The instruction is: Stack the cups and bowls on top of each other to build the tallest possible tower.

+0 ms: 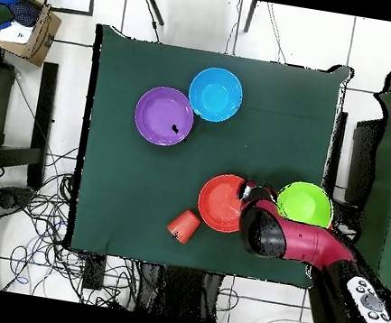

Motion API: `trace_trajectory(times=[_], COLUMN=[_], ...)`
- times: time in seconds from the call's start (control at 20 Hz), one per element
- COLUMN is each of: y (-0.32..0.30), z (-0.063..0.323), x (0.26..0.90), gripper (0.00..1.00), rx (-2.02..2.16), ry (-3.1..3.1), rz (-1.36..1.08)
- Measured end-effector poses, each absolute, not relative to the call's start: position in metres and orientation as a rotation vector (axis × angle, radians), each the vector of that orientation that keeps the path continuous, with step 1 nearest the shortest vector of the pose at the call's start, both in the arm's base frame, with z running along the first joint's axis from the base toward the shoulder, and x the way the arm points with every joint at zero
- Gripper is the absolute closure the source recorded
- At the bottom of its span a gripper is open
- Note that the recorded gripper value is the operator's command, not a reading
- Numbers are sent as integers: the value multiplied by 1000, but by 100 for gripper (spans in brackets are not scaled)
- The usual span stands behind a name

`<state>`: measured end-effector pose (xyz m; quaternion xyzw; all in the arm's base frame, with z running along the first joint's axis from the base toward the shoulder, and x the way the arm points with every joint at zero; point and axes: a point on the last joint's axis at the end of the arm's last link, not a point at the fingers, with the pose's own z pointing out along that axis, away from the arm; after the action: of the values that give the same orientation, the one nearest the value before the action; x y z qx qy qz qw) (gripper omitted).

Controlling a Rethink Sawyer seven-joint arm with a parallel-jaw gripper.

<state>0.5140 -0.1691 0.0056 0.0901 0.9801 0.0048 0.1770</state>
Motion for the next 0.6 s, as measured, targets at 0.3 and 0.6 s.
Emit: trace_trajectory(times=[0.3, 0.6], y=[-166, -162], z=[5, 5], x=[515, 516], gripper=[0, 0], rx=[249, 238], ry=[2775, 2776], rz=[18, 19])
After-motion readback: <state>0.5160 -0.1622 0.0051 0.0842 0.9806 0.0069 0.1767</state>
